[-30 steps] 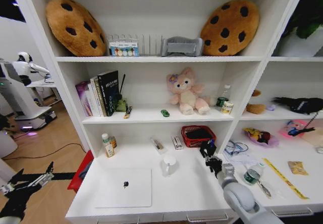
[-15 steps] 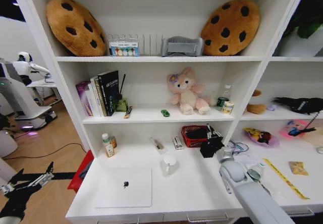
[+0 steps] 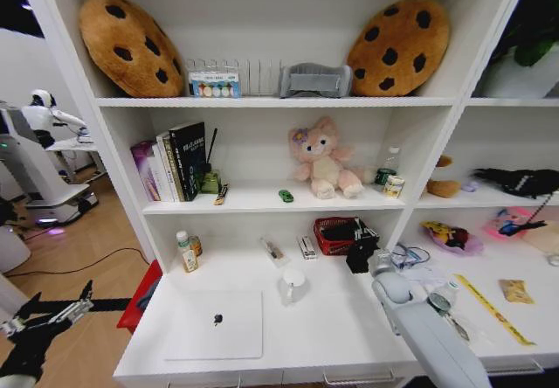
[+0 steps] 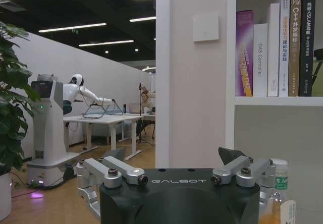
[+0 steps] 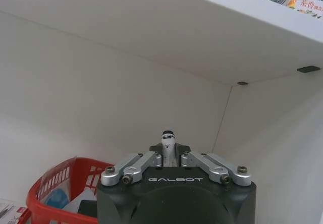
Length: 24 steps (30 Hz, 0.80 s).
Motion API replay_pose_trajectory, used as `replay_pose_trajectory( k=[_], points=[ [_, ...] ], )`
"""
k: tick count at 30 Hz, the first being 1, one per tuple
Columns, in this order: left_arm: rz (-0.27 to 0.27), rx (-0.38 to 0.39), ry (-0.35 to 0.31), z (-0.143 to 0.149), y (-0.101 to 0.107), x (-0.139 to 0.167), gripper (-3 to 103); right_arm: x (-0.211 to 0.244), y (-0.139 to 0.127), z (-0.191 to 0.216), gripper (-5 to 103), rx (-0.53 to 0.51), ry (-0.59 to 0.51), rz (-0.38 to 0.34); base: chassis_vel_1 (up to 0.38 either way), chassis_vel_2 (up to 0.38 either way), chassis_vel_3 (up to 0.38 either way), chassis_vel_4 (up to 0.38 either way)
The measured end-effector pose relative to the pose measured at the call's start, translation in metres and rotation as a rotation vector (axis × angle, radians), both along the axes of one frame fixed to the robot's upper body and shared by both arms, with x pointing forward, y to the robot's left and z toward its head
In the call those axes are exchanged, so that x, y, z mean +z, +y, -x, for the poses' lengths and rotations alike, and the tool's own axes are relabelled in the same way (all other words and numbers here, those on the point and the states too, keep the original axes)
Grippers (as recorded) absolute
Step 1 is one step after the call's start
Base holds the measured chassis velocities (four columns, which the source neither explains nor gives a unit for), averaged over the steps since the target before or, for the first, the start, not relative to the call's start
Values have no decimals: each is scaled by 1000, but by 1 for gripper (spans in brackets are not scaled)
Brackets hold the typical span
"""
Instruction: Organize the objects on the table.
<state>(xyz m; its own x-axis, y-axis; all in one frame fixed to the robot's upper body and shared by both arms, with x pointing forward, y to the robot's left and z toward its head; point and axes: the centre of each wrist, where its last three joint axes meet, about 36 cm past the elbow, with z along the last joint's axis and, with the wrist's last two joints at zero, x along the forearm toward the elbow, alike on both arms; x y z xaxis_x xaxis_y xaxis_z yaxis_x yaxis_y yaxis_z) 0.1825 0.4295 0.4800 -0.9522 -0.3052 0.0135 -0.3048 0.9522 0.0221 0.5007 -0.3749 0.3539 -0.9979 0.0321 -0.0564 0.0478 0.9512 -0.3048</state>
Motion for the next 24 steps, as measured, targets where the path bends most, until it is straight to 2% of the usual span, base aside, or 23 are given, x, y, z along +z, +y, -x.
replay_pose_trajectory(
  k=[2,3,5,6,8,9,11,12,14,15,16,19,21,22,24],
  points=[
    [0,0,0,0,0,0,100,-6,2,3,21,7,12,3,0,0,0,0],
    [0,0,0,0,0,0,100,-6,2,3,21,7,12,3,0,0,0,0],
    [0,0,0,0,0,0,100,-10,1,6,33,5,20,2,0,0,0,0],
    [0,0,0,0,0,0,100,-10,1,6,33,5,20,2,0,0,0,0],
    [0,0,0,0,0,0,100,-9,0,9,43,-2,17,-5,0,0,0,0],
    [0,0,0,0,0,0,100,-9,0,9,43,-2,17,-5,0,0,0,0],
    [0,0,0,0,0,0,100,-4,0,16,54,-8,9,-16,0,0,0,0],
    [0,0,0,0,0,0,100,-4,0,16,54,-8,9,-16,0,0,0,0],
    [0,0,0,0,0,0,100,2,3,24,65,-7,4,-34,0,0,0,0],
    [0,0,0,0,0,0,100,8,8,35,71,1,2,-55,0,0,0,0],
    [0,0,0,0,0,0,100,8,8,35,71,1,2,-55,0,0,0,0],
    [0,0,0,0,0,0,100,23,25,73,86,29,11,-115,0,0,0,0],
    [0,0,0,0,0,0,100,27,31,89,86,38,21,-130,0,0,0,0],
    [0,0,0,0,0,0,100,31,36,107,96,44,40,-146,0,0,0,0],
    [0,0,0,0,0,0,100,32,39,121,96,47,56,-159,0,0,0,0]
  ],
)
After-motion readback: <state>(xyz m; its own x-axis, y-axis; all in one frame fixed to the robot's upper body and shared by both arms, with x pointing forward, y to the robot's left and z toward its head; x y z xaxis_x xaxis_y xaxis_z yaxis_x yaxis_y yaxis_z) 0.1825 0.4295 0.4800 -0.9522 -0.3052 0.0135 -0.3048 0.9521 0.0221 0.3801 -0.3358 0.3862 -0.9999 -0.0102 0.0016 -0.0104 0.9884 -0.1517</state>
